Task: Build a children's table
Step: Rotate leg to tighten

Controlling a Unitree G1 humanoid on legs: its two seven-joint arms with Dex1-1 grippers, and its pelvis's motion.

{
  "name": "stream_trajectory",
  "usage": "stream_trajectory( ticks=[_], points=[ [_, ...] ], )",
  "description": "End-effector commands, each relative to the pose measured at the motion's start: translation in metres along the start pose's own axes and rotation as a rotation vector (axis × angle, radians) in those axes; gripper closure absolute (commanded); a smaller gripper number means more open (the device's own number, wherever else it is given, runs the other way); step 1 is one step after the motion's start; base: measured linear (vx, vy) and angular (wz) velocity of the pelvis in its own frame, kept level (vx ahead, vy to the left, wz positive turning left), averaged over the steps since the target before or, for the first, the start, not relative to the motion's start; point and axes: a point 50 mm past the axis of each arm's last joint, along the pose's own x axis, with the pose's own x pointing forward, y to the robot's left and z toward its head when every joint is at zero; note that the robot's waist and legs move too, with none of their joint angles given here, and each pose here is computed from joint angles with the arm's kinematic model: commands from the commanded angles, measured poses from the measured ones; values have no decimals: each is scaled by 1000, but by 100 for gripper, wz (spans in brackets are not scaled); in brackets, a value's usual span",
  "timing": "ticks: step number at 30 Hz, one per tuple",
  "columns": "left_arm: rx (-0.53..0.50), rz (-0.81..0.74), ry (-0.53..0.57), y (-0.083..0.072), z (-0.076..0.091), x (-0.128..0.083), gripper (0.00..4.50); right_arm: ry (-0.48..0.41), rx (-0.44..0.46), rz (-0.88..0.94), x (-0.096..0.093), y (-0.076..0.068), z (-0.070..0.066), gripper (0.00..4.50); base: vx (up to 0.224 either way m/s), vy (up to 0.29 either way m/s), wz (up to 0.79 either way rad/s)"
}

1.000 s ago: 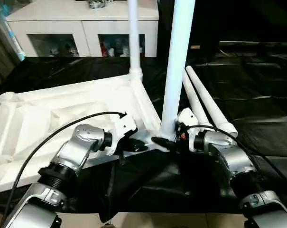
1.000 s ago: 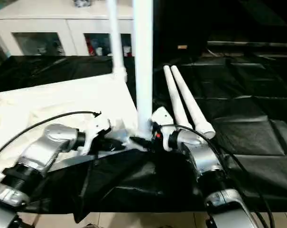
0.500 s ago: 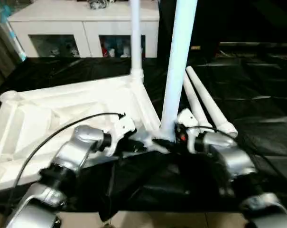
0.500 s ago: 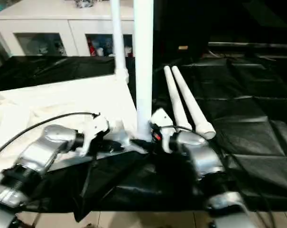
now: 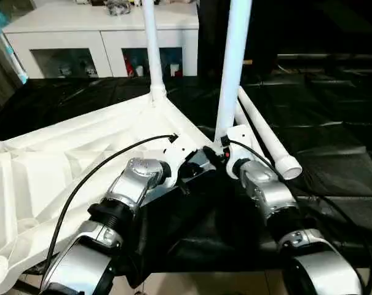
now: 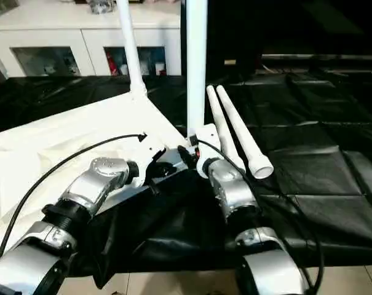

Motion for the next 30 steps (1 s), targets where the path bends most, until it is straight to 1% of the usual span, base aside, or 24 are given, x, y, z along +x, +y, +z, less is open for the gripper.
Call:
stream_trajectory(
  ticks=[1,2,5,6,7,8,9,10,16,19,20,21,22,25,26,28,29,30],
  points=[
    [40,-1,-93,-2,21,4,450,29,21,120,6,25,-6,58,0,0,0],
    [55,-34,-84,-2,17,0,450,6,8,183,2,22,-3,58,0,0,0],
    [83,-100,-84,-2,11,-7,450,-18,-35,288,-5,16,0,58,0,0,0],
    [95,-138,-83,-2,8,-12,450,-22,-60,336,-10,12,1,58,0,0,0],
    [95,-138,-83,-2,8,-12,450,-22,-60,336,-10,12,1,58,0,0,0],
    [113,-195,-89,-4,5,-17,450,-23,-79,382,-15,7,1,58,0,0,0],
    [113,-195,-89,-4,5,-17,450,-23,-79,382,-15,7,1,58,0,0,0],
    [116,-226,-83,-5,3,-20,450,-24,-92,409,-19,4,1,58,0,0,0],
    [138,-380,-27,-4,-12,-44,450,20,-172,608,-45,-13,1,58,0,0,0],
    [143,-412,-10,-1,-16,-54,450,44,-200,647,-51,-18,2,58,0,0,0],
    [142,-416,-6,1,-17,-58,450,51,-203,656,-52,-19,2,74,0,0,0],
    [141,-418,-2,2,-17,-59,450,51,-203,658,-53,-20,2,85,0,0,0],
    [141,-418,-2,2,-17,-59,450,52,-203,659,-53,-20,2,85,0,0,0],
    [144,-419,8,4,-18,-63,450,57,-198,678,-54,-19,2,116,0,0,0],
    [144,-418,8,4,-19,-63,450,57,-198,679,-54,-19,2,116,0,0,0],
    [142,-412,7,5,-18,-63,450,58,-186,694,-54,-16,2,133,0,0,0],
    [142,-410,6,5,-18,-63,450,59,-181,698,-54,-14,2,152,0,0,0],
    [138,-405,3,5,-18,-63,450,60,-177,702,-54,-13,1,152,0,0,0]
  ],
)
